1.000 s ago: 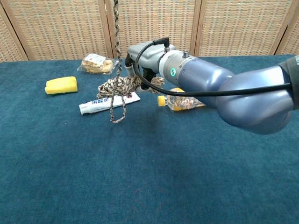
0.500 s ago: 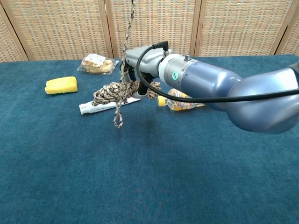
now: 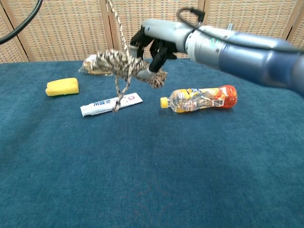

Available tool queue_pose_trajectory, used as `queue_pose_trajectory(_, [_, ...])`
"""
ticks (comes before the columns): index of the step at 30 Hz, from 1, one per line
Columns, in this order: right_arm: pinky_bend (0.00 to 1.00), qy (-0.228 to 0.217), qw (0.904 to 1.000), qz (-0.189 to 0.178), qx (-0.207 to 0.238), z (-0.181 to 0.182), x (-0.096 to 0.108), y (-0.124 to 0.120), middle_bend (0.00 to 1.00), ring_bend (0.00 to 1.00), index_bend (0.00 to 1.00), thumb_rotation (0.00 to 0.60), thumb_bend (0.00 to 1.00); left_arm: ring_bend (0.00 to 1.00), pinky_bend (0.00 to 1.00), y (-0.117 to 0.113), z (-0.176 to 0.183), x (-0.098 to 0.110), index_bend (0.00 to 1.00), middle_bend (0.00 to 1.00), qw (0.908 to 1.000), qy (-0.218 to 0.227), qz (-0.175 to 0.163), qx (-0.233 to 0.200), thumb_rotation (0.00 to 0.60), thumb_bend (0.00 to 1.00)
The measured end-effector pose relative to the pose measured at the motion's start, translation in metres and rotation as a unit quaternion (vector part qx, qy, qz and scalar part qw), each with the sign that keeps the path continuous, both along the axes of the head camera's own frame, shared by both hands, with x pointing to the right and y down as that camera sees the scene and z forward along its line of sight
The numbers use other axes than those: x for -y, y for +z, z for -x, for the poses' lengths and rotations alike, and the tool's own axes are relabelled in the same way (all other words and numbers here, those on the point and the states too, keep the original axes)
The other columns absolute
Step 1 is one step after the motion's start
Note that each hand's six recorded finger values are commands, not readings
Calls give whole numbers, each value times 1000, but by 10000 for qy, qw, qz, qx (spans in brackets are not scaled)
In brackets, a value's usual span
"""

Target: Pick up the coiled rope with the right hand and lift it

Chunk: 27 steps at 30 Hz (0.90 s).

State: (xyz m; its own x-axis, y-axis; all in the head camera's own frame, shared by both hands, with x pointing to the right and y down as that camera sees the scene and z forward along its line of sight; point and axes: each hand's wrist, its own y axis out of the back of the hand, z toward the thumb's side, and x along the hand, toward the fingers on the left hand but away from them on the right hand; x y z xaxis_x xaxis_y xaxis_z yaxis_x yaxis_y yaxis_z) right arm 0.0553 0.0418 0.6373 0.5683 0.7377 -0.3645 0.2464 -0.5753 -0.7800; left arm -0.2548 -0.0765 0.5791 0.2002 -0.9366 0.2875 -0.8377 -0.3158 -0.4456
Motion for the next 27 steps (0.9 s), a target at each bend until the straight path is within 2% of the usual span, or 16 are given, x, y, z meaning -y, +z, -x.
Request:
queue_pose_trajectory(4, [870,396,9987,218,247,-13,15,-12,811,731,685,600,753,0,0,34,22,-6,736,0,9996,-122,231,142,600,668])
queue_pose_trajectory(7, [872,717,9956,408,454,-21,25,-21,811,730,685,600,753,0,0,49,34,-13,736,0,9988,-33,237,438,600,668])
queue_pose_trajectory(11, [873,1152,9898,536,646,-33,42,-33,812,731,686,600,753,0,0,73,49,-31,739,0,9938,315,126,1058,600,690])
queue_pose_trajectory(15, [874,1499,9851,508,675,-46,57,-44,814,731,687,600,753,0,0,90,61,-53,758,0,9857,727,50,1521,600,814])
queue_pose_trajectory(19, [875,1820,9811,420,513,-60,71,-50,814,731,687,600,753,0,0,100,72,-79,765,0,9721,1279,-111,1964,600,855])
queue_pose_trajectory(24, [875,2171,9753,376,160,-78,81,-52,815,731,687,600,754,0,0,100,81,-114,775,0,9522,1965,-438,2296,600,865])
queue_pose_trajectory(27, [875,2275,9731,352,-24,-85,84,-53,815,731,687,600,754,0,0,98,92,-137,778,0,9411,2265,-503,2459,600,865])
